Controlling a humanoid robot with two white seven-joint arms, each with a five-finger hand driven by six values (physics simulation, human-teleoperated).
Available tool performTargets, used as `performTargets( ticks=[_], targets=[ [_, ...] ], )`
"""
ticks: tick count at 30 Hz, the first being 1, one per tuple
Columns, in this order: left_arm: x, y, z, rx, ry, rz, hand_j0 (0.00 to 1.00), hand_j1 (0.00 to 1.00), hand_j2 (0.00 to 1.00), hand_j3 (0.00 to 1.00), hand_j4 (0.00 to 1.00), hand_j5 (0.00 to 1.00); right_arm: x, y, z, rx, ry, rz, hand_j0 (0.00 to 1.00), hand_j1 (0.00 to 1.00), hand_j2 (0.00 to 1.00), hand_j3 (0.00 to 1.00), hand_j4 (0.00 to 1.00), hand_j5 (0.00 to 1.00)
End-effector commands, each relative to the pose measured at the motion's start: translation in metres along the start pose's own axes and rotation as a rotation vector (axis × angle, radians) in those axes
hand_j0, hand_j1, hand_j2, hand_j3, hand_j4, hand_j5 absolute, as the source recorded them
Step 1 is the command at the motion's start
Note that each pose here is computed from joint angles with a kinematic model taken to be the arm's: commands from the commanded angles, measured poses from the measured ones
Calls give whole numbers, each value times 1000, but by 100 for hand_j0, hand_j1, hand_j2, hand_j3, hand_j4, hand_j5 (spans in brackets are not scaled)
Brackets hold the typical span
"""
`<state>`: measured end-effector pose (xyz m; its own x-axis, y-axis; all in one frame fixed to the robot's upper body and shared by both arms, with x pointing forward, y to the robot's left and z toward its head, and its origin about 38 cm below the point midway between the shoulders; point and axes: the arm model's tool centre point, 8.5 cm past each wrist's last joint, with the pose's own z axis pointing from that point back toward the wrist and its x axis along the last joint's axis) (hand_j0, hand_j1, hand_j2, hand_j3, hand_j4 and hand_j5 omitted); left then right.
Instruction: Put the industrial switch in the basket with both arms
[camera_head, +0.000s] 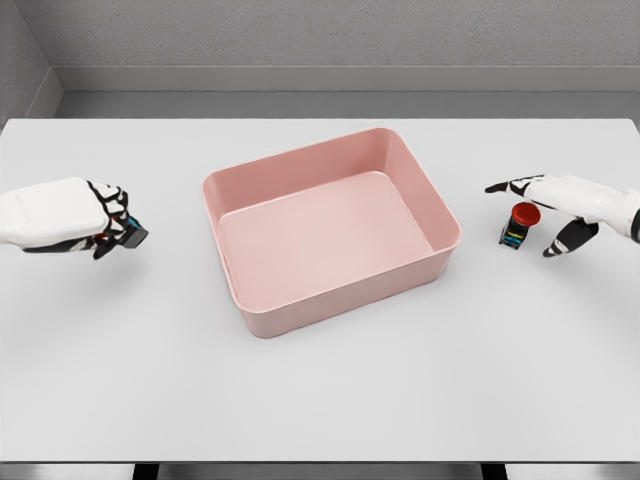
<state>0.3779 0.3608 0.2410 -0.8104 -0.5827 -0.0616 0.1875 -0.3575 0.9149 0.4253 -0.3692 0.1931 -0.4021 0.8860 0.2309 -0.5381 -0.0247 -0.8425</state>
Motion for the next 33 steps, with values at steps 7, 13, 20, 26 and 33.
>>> performTargets(
  ticks=[7, 13, 20, 26, 33],
  targets=[
    [-6, 42, -8, 153, 10, -36, 10, 10, 10, 10, 10, 10, 5, -3, -4, -8, -12, -5, 100, 100, 100, 100, 100, 100],
    [1, 57, -27, 241, -26, -29, 10, 10, 10, 10, 10, 10, 2, 1, -5, 2, -5, -11, 91, 91, 91, 91, 91, 91],
    [19, 64, -59, 313, -101, -3, 10, 10, 10, 10, 10, 10, 1, 7, -5, 15, -4, -14, 69, 69, 69, 69, 69, 69],
    [37, 66, -87, 357, -168, 19, 10, 10, 10, 10, 10, 10, 0, 7, -4, 16, 0, -14, 53, 53, 53, 53, 53, 53],
    [61, 65, -121, 352, -217, -36, 11, 11, 11, 11, 11, 11, 0, 9, -5, 19, -1, -16, 43, 43, 43, 43, 43, 43]
  ],
)
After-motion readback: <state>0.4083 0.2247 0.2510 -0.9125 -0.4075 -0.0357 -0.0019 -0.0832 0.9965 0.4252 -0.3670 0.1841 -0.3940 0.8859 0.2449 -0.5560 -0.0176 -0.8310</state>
